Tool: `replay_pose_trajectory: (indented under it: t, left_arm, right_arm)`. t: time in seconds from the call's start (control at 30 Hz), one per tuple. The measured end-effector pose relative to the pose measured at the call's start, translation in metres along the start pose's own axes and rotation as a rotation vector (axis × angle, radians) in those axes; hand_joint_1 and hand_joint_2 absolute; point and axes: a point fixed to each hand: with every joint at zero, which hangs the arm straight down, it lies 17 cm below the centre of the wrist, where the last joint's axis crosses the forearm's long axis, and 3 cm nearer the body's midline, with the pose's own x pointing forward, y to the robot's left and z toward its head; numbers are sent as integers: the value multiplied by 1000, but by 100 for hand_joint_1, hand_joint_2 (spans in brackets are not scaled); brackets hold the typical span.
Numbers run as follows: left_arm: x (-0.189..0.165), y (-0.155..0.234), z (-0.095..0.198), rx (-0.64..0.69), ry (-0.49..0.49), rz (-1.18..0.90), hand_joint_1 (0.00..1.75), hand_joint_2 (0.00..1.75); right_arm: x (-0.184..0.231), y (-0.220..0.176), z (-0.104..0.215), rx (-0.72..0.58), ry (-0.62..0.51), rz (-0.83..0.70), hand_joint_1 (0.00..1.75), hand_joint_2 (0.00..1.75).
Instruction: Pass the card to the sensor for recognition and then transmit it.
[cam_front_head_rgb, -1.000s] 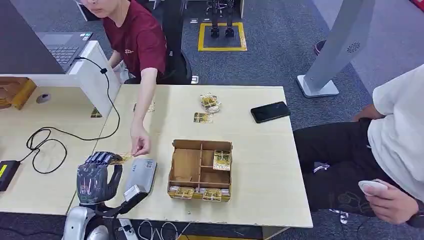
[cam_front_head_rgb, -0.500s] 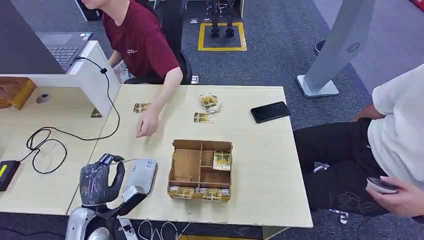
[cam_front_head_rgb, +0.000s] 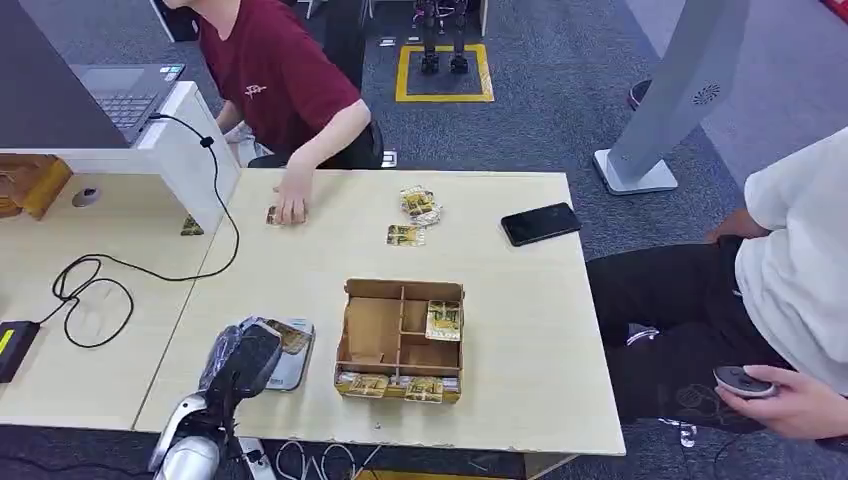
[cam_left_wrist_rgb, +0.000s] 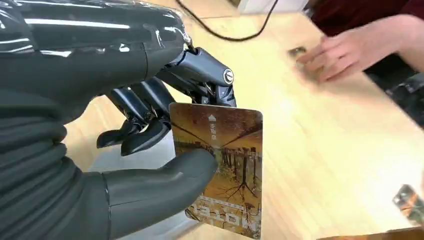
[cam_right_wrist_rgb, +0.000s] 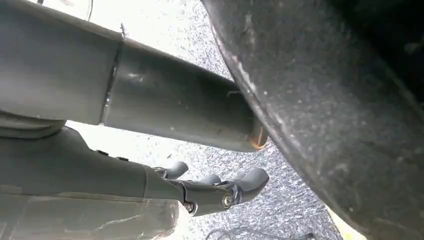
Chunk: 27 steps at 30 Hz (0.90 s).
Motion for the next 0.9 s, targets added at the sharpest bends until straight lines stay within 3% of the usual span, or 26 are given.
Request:
replay_pose_trajectory:
  t: [0.37,0.9]
  left_arm:
    - [-13,7,-7,29,63,-82,175,175]
    - [-75,18,-11,70,219,-131,175,175]
  right_arm:
    - [0,1,0,1,5,0,0,0]
    - [0,-1,0,-2,7,17,0,0]
